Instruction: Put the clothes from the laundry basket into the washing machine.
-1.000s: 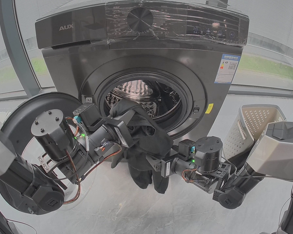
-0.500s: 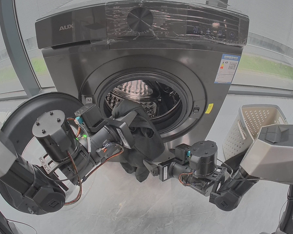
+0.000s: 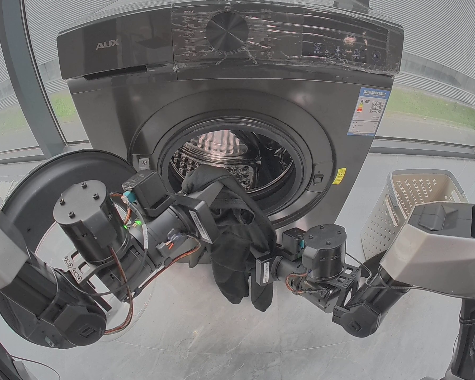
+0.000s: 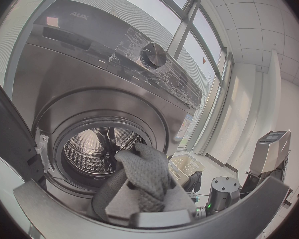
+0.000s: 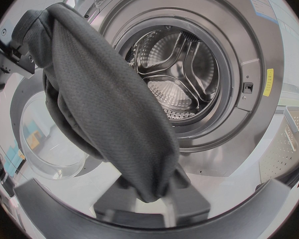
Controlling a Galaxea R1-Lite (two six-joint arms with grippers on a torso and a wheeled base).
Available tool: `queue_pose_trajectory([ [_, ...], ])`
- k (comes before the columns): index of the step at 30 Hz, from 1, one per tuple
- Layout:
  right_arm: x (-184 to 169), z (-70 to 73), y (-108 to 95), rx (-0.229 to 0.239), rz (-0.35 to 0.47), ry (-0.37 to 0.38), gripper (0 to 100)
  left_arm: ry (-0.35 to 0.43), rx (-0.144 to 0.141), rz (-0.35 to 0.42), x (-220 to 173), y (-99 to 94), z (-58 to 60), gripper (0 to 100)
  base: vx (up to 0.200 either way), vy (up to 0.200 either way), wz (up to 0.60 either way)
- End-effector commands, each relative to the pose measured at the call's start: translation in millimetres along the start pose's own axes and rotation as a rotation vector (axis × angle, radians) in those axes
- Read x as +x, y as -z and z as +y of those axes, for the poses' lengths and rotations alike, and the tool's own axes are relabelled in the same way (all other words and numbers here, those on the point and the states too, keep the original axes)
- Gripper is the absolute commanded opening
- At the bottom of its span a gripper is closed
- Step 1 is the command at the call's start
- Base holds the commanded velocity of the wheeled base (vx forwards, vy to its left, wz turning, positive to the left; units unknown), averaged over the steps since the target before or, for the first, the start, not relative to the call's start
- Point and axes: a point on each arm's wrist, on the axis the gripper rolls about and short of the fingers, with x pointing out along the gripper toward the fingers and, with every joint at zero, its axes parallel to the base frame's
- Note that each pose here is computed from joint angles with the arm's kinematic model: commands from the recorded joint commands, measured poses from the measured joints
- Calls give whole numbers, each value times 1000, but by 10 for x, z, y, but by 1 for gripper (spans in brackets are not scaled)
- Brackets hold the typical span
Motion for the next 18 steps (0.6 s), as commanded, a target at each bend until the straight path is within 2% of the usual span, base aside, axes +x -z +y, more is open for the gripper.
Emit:
queue_pose_trajectory([
  [1,-48,14,-81,5,-18,-6,0,-6,1,5,-1,13,15,0,0,0,0],
  [7,-183,53,-147,4,-21,-26,0,-17,0,19,17,65,60,0,0,0,0],
  [11,-278,41,-153,-1,-9,-30,0,-48,11,25,36,101,183,0,0,0,0],
  [12,-306,37,-159,-1,-7,-30,0,-53,15,27,39,107,199,100,0,0,0],
  [17,-444,4,-238,2,-14,-43,0,-85,13,30,60,130,299,100,0,0,0],
  [18,-504,-16,-301,5,-27,-52,0,-107,16,34,64,150,364,100,0,0,0],
])
